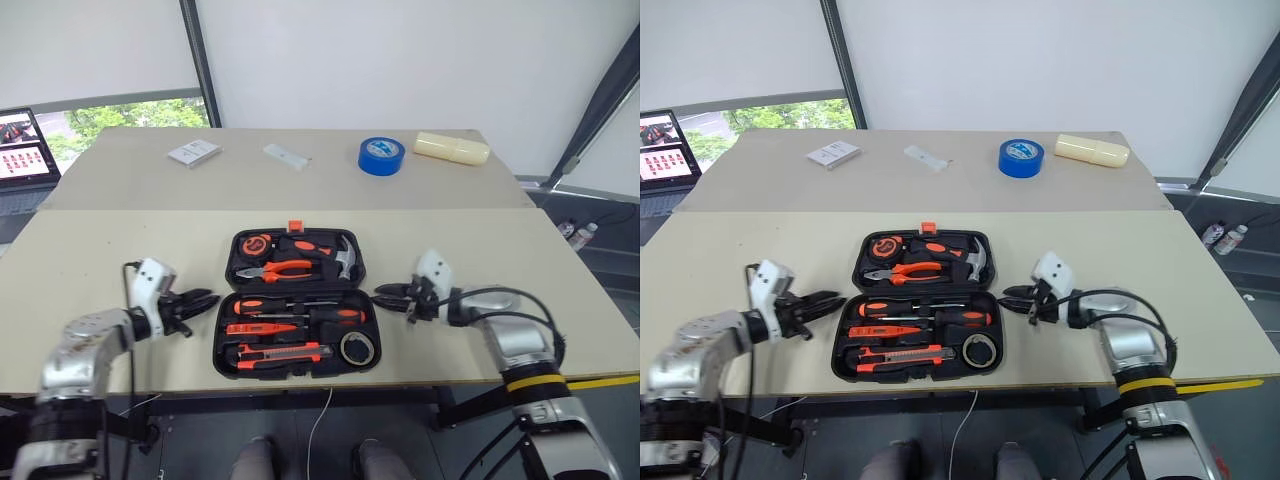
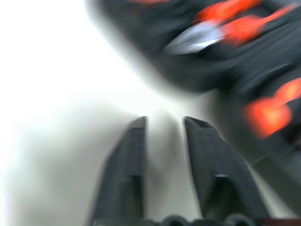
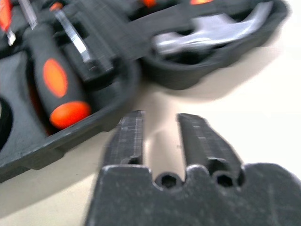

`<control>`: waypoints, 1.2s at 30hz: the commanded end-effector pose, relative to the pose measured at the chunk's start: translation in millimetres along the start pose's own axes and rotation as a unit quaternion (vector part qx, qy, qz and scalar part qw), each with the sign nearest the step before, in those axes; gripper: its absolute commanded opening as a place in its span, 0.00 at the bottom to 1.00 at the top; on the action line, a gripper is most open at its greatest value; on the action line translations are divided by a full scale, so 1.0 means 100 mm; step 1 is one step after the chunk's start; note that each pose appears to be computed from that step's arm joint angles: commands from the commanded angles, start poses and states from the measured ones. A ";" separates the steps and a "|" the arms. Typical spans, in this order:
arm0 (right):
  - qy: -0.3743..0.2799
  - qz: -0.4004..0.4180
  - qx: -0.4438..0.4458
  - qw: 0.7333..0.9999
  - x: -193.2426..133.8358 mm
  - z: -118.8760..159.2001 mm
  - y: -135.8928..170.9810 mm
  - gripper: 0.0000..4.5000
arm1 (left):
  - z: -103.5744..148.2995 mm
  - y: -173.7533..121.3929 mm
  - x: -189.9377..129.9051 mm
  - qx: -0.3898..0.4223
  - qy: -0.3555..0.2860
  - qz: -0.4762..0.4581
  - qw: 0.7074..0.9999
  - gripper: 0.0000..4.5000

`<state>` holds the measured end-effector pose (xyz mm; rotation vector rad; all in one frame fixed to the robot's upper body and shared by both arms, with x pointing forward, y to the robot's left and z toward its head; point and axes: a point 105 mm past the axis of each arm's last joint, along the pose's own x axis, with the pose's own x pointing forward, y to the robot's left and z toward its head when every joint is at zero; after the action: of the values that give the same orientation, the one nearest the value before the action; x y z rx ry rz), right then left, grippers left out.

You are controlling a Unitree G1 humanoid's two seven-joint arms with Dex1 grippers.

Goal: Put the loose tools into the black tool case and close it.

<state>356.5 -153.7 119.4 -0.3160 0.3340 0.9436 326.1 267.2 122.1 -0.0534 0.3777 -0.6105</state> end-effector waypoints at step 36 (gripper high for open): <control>-0.046 -0.067 0.074 0.994 0.41 0.84 -0.37 0.01 | 0.80 -0.15 0.70 -0.052 -0.117 -0.032 0.991 0.00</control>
<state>417.8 -116.5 138.5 -0.0294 0.5714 0.7262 396.3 212.1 134.2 -0.2869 0.4313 -0.5834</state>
